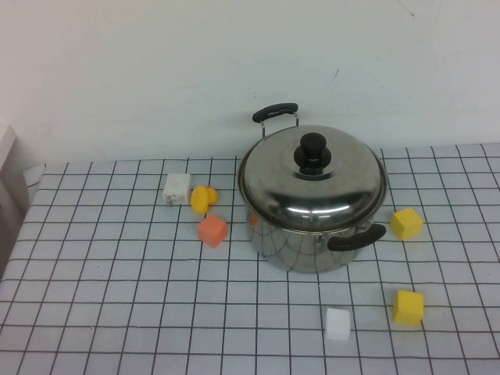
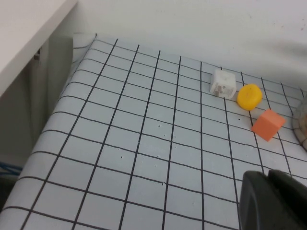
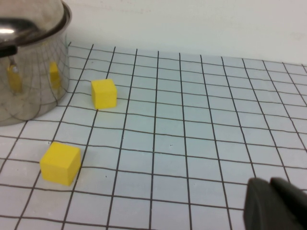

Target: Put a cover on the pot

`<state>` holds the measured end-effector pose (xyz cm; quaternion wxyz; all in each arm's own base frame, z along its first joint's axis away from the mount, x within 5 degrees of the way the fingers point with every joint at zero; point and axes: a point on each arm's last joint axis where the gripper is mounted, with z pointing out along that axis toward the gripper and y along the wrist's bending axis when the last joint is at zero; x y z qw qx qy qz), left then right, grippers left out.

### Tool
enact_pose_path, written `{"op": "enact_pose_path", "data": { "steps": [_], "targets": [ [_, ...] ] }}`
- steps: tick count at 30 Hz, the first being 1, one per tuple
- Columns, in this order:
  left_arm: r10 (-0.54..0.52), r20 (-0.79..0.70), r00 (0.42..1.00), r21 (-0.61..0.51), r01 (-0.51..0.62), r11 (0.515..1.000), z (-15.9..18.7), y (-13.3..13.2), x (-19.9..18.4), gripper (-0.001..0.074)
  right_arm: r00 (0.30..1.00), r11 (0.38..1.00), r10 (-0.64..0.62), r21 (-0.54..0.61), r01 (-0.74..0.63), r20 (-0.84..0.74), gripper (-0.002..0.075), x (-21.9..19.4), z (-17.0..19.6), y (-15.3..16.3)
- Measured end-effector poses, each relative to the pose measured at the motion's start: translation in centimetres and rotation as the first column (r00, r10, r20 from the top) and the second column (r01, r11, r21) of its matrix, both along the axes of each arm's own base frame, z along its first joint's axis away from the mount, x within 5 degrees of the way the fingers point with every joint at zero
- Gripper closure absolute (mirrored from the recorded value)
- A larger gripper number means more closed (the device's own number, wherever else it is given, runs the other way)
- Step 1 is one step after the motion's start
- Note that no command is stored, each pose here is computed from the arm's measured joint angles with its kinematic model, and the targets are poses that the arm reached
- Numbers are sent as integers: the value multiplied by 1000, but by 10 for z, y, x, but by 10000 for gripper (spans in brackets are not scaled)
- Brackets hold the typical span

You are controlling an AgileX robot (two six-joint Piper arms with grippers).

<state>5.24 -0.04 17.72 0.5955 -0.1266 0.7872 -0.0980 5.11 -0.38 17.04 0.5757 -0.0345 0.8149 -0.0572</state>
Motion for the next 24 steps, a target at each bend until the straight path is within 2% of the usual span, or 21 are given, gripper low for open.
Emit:
{"op": "enact_pose_path", "data": {
  "steps": [17, 24],
  "targets": [
    [-53, -4, 999, 181, 52, 982, 0, 0, 0, 736, 1000, 1000, 0, 0, 0, 0, 717, 0, 0, 0],
    [-167, -4, 986, 182, 165, 969, 0, -6, 0, 736, 1000, 1000, 0, 0, 0, 0, 717, 0, 0, 0]
  ]
}}
